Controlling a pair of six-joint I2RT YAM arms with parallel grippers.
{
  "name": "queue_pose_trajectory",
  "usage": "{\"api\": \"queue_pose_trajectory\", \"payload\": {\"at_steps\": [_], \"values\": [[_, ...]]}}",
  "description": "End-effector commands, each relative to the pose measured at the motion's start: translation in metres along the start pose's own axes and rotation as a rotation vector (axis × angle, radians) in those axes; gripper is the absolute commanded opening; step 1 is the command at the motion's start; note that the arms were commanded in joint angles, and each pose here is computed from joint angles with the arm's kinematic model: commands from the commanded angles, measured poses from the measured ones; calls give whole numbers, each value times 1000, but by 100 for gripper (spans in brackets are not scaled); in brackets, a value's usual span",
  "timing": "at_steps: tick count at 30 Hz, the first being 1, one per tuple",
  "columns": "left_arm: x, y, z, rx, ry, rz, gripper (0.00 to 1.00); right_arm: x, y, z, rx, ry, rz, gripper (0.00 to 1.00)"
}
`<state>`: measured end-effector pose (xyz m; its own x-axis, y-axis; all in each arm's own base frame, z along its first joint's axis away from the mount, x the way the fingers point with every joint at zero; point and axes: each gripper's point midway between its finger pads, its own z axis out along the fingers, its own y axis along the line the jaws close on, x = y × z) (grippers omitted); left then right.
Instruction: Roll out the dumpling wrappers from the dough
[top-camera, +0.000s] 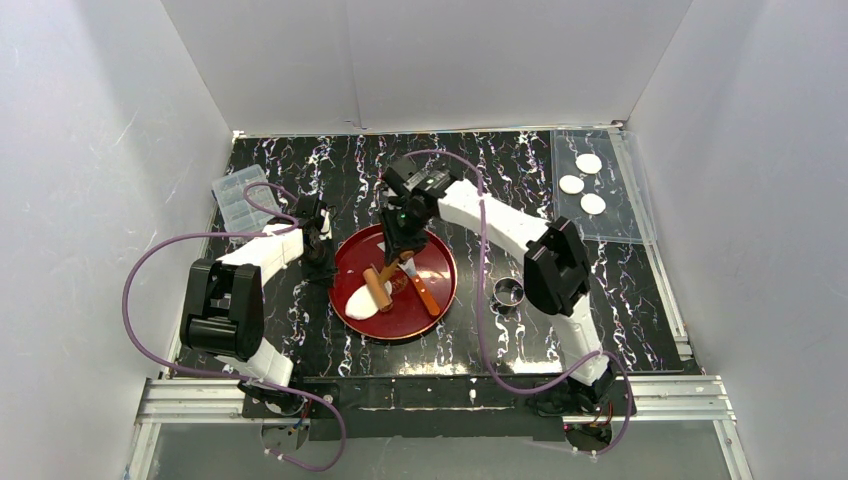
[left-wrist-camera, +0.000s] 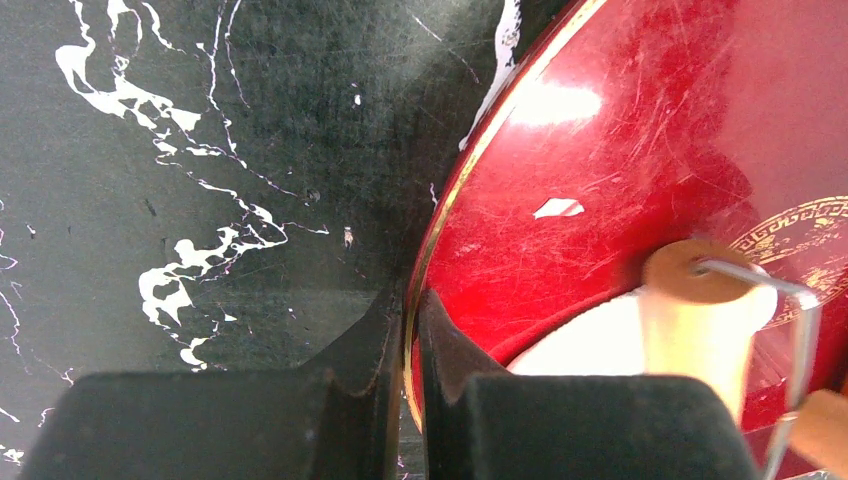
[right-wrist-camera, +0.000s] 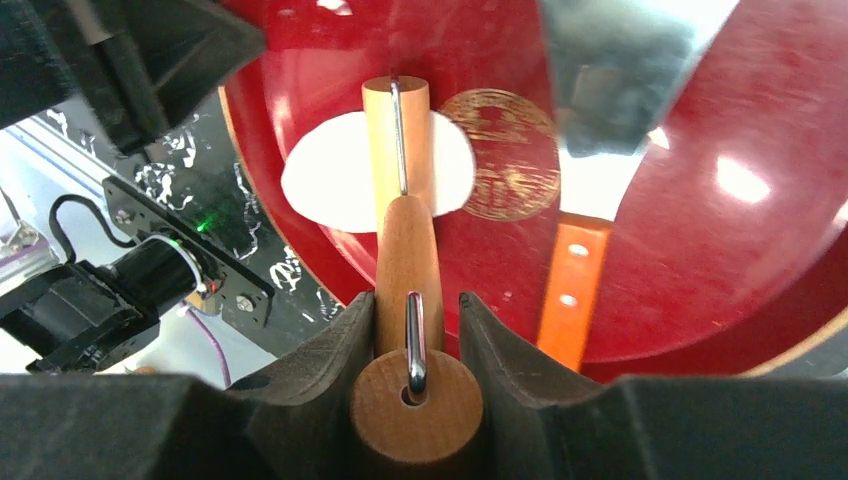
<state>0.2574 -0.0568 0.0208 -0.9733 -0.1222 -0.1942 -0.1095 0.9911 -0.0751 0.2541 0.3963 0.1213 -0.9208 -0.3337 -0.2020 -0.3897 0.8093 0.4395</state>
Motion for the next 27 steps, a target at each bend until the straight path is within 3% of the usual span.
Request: {"api": "queue_pose_trajectory", "payload": {"at_steps": [1,6,14,19,23,27], "values": [[-2,13,-4,-62,-28,4,0,14,7,26,106,44,-80,1],[-2,13,-5,-60,-30,4,0,24,29,38,34,83,-85,1],[-2,13,-6,-57,-37,5,0,28,-55,27,255,98,-66,1],[-1,14,-3,-66,-28,7,0,27,-93,11,307,61,-31,1],[-3,16,-5,-75,-35,10,0,25,-76,13,263,66,-40,1],[-3,16,-8,-70,-56,14,0,15,-31,17,147,63,-35,1]]}}
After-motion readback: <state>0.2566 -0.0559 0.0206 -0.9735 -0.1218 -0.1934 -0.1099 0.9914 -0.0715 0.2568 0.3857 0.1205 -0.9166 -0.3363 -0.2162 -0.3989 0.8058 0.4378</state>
